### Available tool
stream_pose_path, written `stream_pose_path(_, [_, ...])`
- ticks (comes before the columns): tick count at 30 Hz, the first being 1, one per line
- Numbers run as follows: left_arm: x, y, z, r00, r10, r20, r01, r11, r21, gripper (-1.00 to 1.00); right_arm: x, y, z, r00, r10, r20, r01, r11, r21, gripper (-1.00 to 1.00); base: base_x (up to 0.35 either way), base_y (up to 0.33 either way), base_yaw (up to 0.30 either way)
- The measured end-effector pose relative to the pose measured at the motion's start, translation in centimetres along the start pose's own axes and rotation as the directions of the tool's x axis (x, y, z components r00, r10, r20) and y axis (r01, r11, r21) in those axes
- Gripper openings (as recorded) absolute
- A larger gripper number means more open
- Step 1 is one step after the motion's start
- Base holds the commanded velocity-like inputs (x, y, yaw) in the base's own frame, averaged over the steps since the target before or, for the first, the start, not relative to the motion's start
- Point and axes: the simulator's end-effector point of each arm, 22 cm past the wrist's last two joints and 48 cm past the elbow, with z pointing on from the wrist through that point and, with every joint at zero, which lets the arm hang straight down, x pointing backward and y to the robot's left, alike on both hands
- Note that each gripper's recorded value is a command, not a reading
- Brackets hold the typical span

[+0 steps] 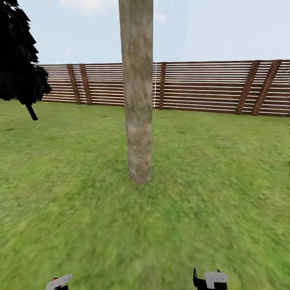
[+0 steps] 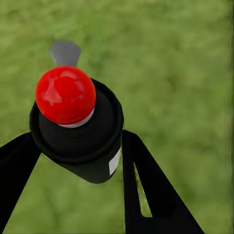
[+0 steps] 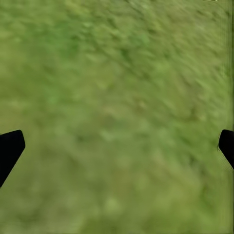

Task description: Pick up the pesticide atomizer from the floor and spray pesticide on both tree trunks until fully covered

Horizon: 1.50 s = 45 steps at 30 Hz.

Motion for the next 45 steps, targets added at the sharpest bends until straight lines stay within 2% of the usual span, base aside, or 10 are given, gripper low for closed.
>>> stream_pose_path(22, [-0.1, 0.1, 0.0, 1.000, 0.001, 0.002, -0.001, 1.000, -0.002, -1.00, 0.0, 0.1, 0.0, 1.000, -0.002, 0.001, 0.002, 1.000, -0.002, 1.00, 0.333, -0.020, -0.093])
stream_pose_path(30, [-0.3, -0.2, 0.1, 1.000, 0.028, 0.005, -0.028, 0.999, 0.016, -1.00, -0.3, 0.3, 0.1, 1.000, 0.000, 0.007, 0.000, 1.000, -0.006, 1.00, 0.047, -0.023, -0.001])
stream_pose_path(32, [-0.9, -0.5, 0.3, 0.998, 0.064, 0.016, -0.065, 0.997, 0.037, -1.00, -0.4, 0.3, 0.1, 1.000, 0.001, 0.009, 0.000, 1.000, -0.006, 1.00, 0.001, 0.000, 0.000])
stream_pose_path(35, [-1.6, -2.9, 0.5, 0.975, 0.217, 0.044, -0.222, 0.964, 0.147, -1.00, -1.9, -0.1, 0.9, 0.999, -0.016, 0.046, 0.016, 1.000, -0.005, 1.00, 0.000, 0.000, 0.000])
stream_pose_path(37, [-2.3, -6.7, 0.4, 0.930, 0.355, 0.096, -0.367, 0.878, 0.306, -1.00, -4.7, 2.2, 2.3, 0.987, -0.128, 0.101, 0.140, 0.981, -0.131, 1.00, 0.000, 0.000, 0.000])
stream_pose_path(38, [-3.2, -10.3, 0.0, 0.857, 0.492, 0.153, -0.499, 0.720, 0.482, -1.00, -6.2, 5.8, 3.2, 0.959, -0.260, 0.113, 0.283, 0.901, -0.329, 1.00, 0.000, 0.000, 0.000])
stream_pose_path(39, [-6.3, -12.8, -0.4, 0.791, 0.575, 0.211, -0.564, 0.549, 0.617, -1.00, -10.3, 8.5, 3.6, 0.925, -0.331, 0.185, 0.378, 0.785, -0.491, 1.00, 0.000, 0.000, 0.000])
stream_pose_path(40, [-6.9, -13.3, -0.8, 0.774, 0.591, 0.227, -0.572, 0.498, 0.652, -1.00, -10.8, 10.1, 2.9, 0.915, -0.349, 0.204, 0.401, 0.714, -0.574, 1.00, 0.000, 0.000, 0.000])
stream_pose_path(41, [-6.2, -13.5, -1.7, 0.734, 0.633, 0.247, -0.591, 0.414, 0.692, -1.00, -11.9, 11.2, 2.7, 0.897, -0.378, 0.228, 0.432, 0.646, -0.630, 1.00, 0.000, 0.000, 0.000])
stream_pose_path(45, [-6.7, -13.6, -3.6, 0.653, 0.708, 0.269, -0.585, 0.246, 0.773, -1.00, -13.1, 13.3, 1.6, 0.833, -0.480, 0.276, 0.504, 0.453, -0.735, 1.00, 0.000, 0.000, 0.000])
